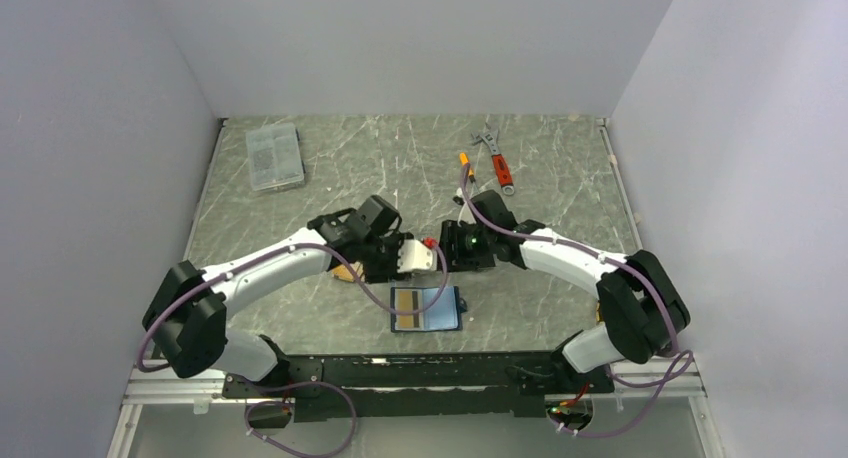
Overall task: Put the credit cards into the card holder
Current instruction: Insert the credit card into the card holder, then pick up the credit card from the center of the board.
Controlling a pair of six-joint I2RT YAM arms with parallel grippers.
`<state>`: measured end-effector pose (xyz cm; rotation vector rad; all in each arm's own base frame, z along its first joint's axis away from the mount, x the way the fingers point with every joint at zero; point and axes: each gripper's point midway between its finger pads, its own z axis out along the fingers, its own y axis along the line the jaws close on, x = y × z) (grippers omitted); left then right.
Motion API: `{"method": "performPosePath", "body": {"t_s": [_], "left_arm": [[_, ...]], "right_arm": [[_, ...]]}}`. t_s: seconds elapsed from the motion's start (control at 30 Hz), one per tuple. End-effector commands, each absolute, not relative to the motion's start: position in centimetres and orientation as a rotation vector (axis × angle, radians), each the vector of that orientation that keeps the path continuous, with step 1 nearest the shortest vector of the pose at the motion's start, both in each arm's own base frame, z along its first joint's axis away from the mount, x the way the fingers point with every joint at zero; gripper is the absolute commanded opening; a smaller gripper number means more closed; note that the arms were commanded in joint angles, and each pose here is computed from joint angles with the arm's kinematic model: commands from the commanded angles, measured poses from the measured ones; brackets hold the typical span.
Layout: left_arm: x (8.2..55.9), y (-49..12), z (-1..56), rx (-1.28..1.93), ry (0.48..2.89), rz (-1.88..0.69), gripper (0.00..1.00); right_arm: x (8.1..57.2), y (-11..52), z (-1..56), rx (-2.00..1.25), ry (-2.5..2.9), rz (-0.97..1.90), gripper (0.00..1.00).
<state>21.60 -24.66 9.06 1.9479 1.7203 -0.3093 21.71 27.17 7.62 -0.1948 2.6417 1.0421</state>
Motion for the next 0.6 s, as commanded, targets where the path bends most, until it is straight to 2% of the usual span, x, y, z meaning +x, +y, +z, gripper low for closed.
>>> {"method": "performPosePath", "body": {"t_s": [0.0,0.13,0.3,0.57], "left_arm": [[22.4,-25.8,12.7,1.782,1.771,-0.496,0.55],[25.7,-27.3,13.9,1.487,1.954,-0.672,0.57],[27.9,-28.6,11.4,1.184,2.195,-0.877,0.58],[28.4,-28.1,5.9,0.846,2.475,-0.957,0.59]], "right_arm": [[24.5,26.3,9.2,-0.217,2.565,0.953,0.49],[27.4,25.9,8.6,-0.195,2.514,0.835,0.54],[29.6,26.3,8.7,-0.171,2.35,0.86,0.6],[30.3,27.5,6.4,-0.162,2.436,0.938,0.62]]}}
